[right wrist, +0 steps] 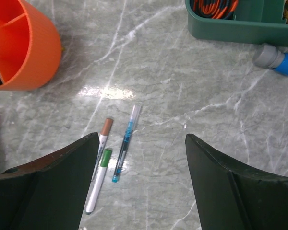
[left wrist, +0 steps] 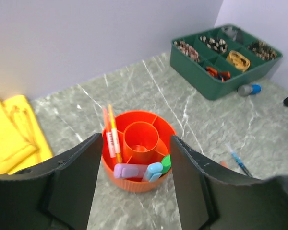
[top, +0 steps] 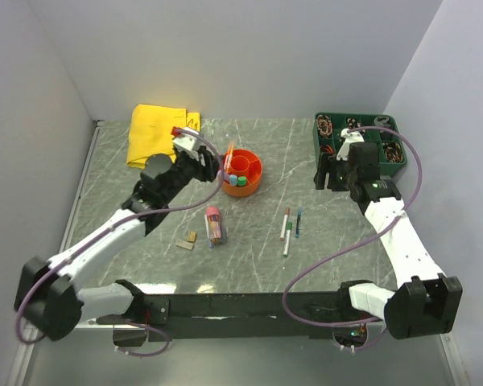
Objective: Sort the stationery into containers
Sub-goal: Pick up the pen from the center of the board.
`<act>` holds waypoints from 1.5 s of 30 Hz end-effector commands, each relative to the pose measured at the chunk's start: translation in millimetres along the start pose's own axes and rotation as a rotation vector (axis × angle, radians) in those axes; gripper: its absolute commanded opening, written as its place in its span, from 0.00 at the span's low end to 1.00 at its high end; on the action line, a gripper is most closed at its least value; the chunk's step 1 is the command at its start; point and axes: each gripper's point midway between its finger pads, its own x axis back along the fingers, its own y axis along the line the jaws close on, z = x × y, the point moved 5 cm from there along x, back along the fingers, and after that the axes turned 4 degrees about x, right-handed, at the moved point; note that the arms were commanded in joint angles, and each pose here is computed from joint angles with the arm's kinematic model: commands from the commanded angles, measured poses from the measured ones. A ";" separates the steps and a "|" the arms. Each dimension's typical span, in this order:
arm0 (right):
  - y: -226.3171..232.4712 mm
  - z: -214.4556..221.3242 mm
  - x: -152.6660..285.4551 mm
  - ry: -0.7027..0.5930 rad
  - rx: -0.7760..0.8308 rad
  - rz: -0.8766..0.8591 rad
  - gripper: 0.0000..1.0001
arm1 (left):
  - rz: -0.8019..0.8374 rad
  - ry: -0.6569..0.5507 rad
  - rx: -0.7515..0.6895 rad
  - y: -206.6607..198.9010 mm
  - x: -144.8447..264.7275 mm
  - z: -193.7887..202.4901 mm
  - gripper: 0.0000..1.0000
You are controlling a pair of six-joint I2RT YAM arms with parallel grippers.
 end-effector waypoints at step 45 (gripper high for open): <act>90.8 76.4 -108.3 0.544 -0.267 0.034 0.50 | -0.643 0.470 0.497 178.1 59.5 55.5 0.87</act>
